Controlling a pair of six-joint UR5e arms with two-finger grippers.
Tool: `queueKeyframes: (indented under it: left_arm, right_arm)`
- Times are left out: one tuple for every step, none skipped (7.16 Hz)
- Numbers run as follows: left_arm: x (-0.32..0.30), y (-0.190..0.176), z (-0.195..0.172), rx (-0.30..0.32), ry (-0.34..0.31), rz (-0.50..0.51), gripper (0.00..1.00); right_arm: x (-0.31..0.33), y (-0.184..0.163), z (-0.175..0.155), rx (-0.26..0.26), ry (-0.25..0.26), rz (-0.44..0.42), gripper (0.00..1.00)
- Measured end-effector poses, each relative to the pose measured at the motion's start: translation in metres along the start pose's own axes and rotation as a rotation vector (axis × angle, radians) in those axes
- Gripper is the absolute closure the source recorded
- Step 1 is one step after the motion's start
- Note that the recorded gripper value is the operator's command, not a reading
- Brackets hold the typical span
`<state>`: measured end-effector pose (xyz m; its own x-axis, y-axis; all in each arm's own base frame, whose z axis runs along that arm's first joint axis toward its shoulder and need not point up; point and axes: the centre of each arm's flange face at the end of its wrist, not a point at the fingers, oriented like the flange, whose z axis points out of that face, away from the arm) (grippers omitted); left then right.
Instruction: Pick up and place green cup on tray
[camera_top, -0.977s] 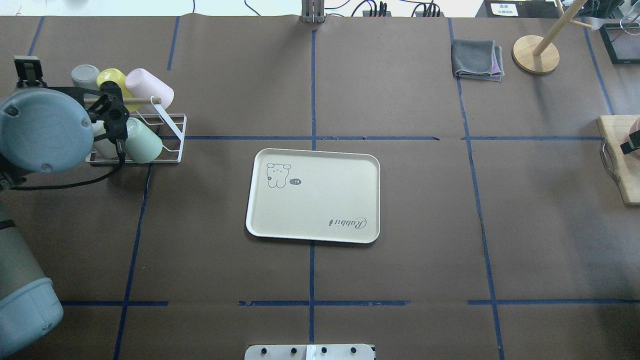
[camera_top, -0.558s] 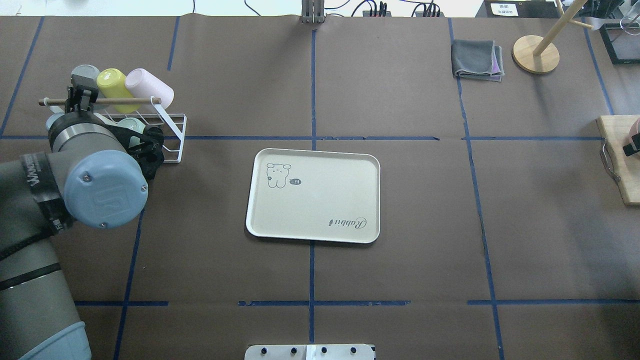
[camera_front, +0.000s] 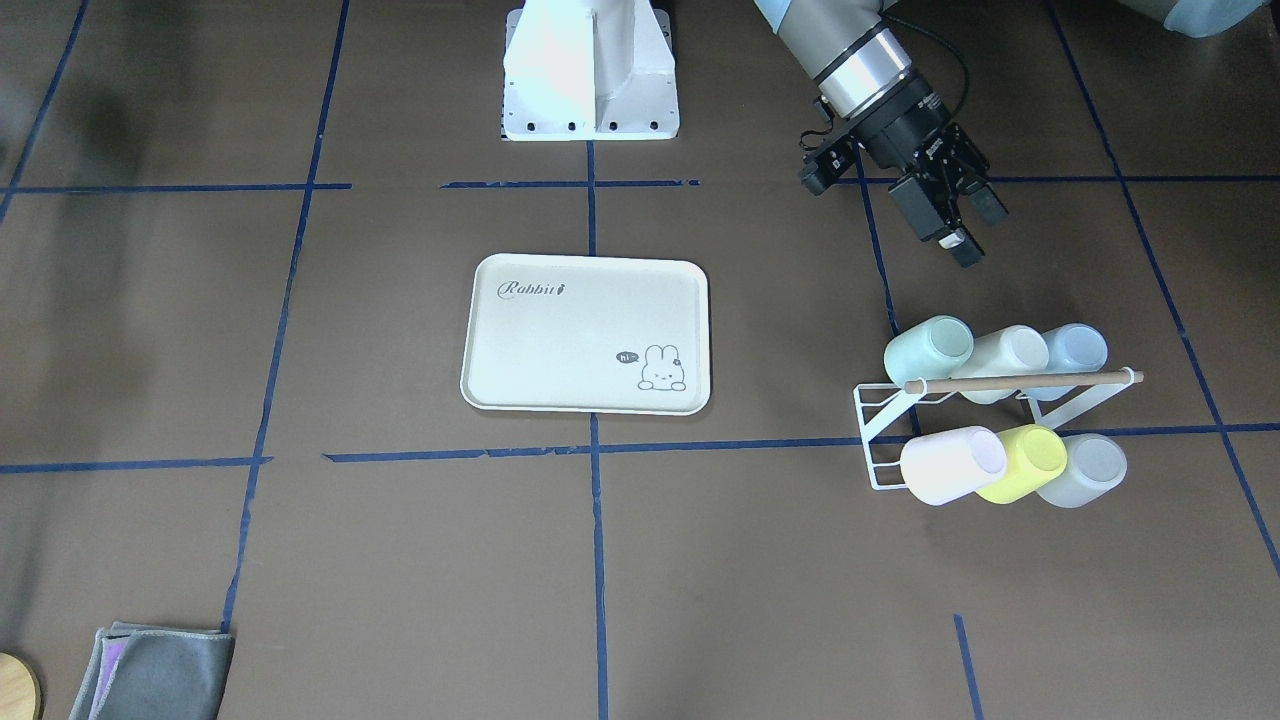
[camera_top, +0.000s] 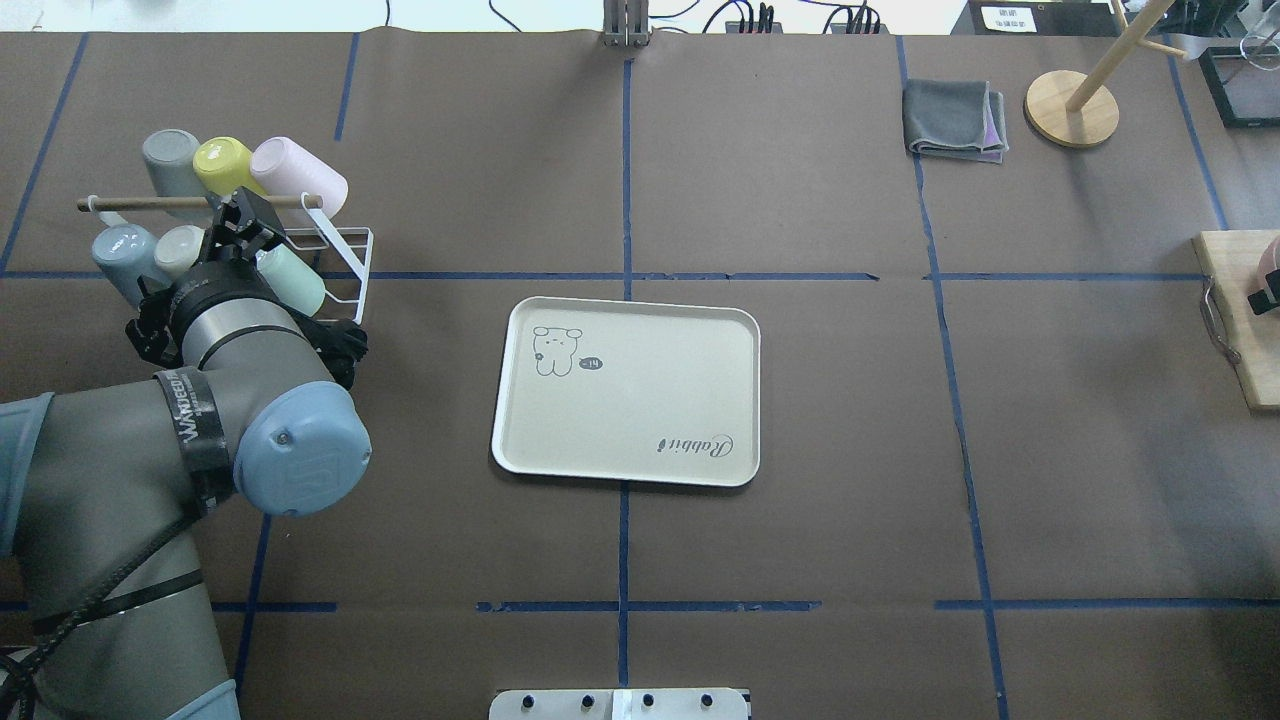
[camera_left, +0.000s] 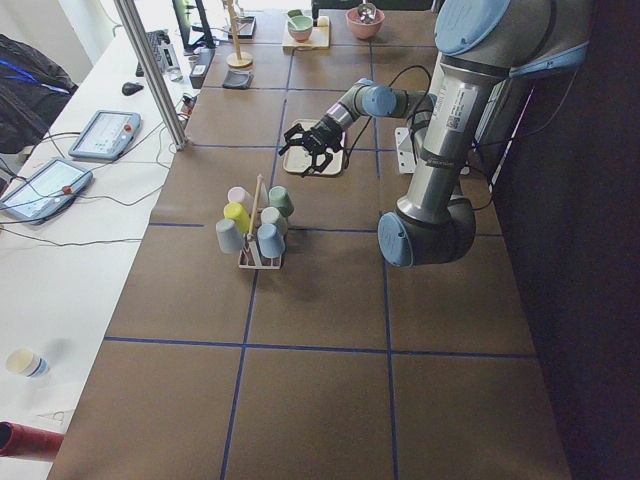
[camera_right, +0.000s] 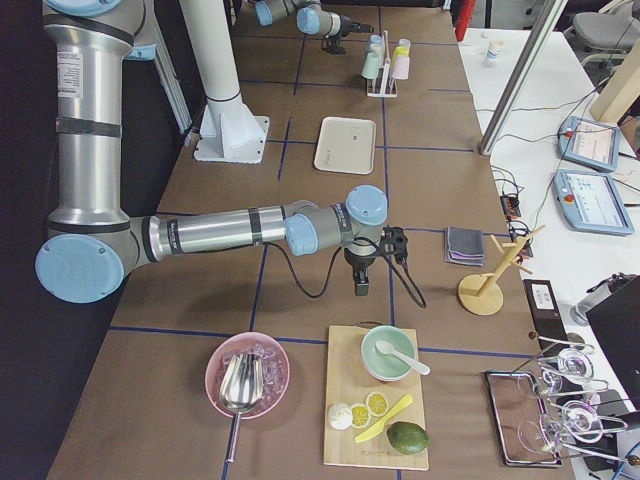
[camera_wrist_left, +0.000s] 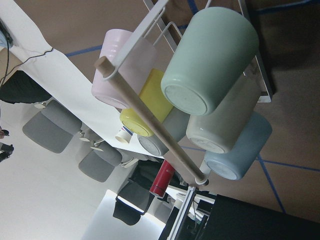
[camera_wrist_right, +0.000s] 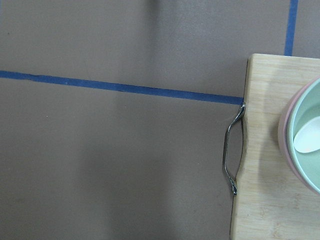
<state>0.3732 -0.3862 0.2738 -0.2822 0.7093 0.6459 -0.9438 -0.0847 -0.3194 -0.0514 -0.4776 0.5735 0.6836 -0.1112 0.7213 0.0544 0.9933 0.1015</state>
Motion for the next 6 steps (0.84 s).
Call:
queueKeyframes:
  left_arm:
    - [0.003, -0.016, -0.002, -0.011, -0.011, 0.071, 0.0]
    - [0.007, -0.036, 0.0, -0.031, -0.02, 0.127, 0.0]
    - [0.011, -0.052, 0.003, -0.051, -0.023, 0.165, 0.0]
    - [0.014, -0.063, 0.008, -0.073, -0.029, 0.192, 0.0]
    - [0.017, -0.073, 0.013, -0.099, -0.037, 0.221, 0.0]
    - [0.021, -0.085, 0.019, -0.123, -0.038, 0.251, 0.0]
  right_arm:
    - [0.001, 0.0, 0.001, -0.002, 0.001, 0.003, 0.0]
    - [0.003, 0.001, 0.003, -0.006, 0.002, 0.007, 0.0]
    - [0.005, 0.001, 0.005, -0.008, 0.004, 0.01, 0.0]
    - [0.006, 0.001, 0.005, -0.009, 0.004, 0.012, 0.0]
    - [0.006, 0.001, 0.005, -0.009, 0.004, 0.014, 0.0]
    - [0.006, 0.001, 0.006, -0.01, 0.005, 0.015, 0.0]
